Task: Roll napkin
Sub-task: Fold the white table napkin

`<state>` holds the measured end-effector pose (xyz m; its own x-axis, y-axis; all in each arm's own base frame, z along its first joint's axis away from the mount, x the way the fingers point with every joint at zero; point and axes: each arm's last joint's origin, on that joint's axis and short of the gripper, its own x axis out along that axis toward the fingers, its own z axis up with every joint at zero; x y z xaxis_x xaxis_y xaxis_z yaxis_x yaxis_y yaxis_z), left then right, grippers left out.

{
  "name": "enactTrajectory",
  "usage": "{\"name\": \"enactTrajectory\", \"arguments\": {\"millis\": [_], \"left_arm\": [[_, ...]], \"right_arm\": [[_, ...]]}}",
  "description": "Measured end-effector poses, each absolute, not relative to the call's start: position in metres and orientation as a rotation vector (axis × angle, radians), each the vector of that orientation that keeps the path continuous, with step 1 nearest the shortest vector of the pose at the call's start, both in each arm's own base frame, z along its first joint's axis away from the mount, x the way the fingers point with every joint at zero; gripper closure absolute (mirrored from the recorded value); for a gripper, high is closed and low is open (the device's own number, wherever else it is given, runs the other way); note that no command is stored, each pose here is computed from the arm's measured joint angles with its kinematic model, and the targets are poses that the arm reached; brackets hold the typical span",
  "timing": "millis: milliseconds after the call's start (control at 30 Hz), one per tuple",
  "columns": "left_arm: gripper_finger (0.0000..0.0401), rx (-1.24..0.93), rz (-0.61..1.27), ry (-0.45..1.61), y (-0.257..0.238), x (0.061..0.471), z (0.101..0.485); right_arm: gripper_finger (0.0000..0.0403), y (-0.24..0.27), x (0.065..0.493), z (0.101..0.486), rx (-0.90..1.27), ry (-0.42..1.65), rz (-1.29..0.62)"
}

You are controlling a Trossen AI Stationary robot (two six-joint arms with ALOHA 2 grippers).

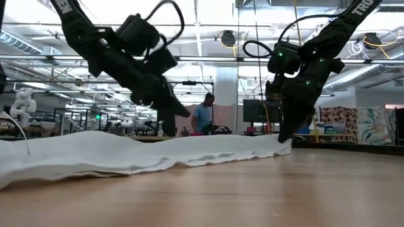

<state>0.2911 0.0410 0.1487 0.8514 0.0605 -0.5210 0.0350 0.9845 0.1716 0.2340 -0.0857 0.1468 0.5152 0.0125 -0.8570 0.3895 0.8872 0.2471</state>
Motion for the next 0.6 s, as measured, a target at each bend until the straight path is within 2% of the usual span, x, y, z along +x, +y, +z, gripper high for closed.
{"name": "enactTrajectory", "arguments": {"millis": [167,300,500,600], "left_arm": [[0.0360,0.092,0.006,0.780,0.017,0.283,0.123],[0.0360,0.064,-0.006,0.871,0.002,0.280,0.112],[0.0361,0.170,0.073,0.885,0.004,0.280,0.104],[0.0360,0.211,0.083,0.888,0.011,0.279,0.103]], "right_arm": [[0.0399,-0.089,0.233,0.147,0.413,1.018,-0.251],[0.0399,-0.089,0.232,0.147,0.393,1.019,-0.263],[0.0397,-0.090,0.232,0.146,0.389,1.020,-0.276],[0.0384,-0.087,0.232,0.150,0.398,1.010,-0.292]]}}
